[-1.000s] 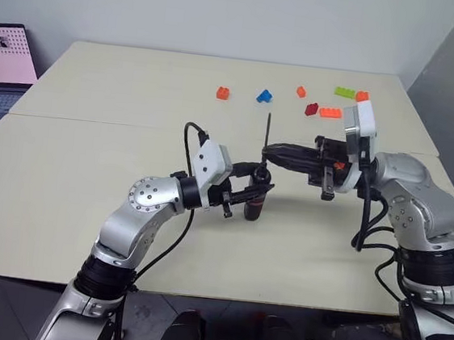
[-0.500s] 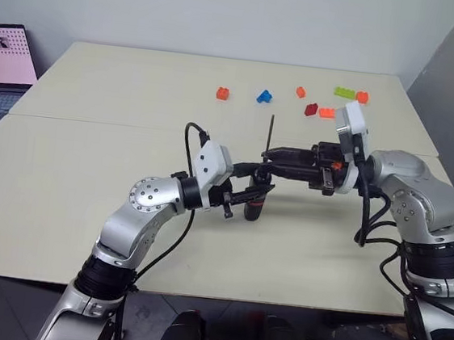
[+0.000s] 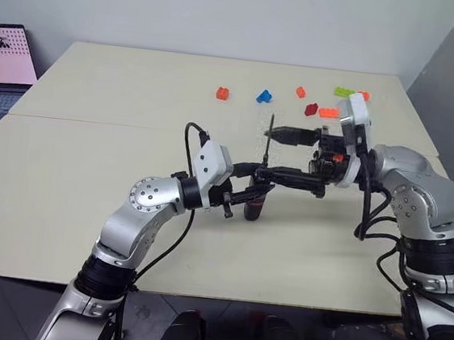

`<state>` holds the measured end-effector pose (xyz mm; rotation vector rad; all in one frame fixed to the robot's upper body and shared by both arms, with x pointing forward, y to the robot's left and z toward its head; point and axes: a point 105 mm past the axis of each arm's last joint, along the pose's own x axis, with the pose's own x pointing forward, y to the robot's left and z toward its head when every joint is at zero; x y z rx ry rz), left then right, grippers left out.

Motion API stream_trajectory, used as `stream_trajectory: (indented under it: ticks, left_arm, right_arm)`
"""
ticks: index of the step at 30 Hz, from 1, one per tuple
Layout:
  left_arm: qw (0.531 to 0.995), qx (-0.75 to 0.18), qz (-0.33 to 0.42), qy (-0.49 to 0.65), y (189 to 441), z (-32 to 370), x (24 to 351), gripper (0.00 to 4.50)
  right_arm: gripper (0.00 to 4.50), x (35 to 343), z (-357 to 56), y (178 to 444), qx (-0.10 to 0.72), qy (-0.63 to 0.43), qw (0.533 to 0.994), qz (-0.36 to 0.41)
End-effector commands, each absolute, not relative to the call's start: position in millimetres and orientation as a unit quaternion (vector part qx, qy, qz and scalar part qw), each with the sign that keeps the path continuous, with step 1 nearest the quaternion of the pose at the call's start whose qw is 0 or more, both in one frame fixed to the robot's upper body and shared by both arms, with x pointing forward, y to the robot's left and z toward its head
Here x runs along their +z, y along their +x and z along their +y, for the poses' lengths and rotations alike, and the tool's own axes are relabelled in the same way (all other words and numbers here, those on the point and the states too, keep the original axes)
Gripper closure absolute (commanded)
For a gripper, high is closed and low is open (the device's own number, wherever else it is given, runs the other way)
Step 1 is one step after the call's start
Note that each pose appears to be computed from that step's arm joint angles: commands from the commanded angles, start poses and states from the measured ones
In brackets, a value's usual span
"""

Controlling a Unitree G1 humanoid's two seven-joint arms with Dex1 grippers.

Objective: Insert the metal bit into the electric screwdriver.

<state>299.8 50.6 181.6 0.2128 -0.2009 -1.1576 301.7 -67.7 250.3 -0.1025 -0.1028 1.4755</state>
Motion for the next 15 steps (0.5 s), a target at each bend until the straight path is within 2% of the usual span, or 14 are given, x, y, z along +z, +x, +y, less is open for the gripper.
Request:
stream_trajectory:
  ticks: [1,13,15]
  left_arm:
    - [0.833,-0.534,-0.084,0.115,303.4,54.0,176.8,2.86]
    - [0.834,-0.533,-0.082,0.115,302.4,54.1,175.3,2.86]
    - [0.834,-0.533,-0.082,0.115,302.9,54.1,175.2,2.86]
  right_arm:
    - [0.0,270.7,-69.0,300.1,0.671,-0.035,0.736,-0.083]
    - [0.0,272.1,-74.4,294.1,0.676,-0.038,0.733,-0.07]
    - [0.37,270.8,-72.2,293.2,0.678,-0.045,0.731,-0.066]
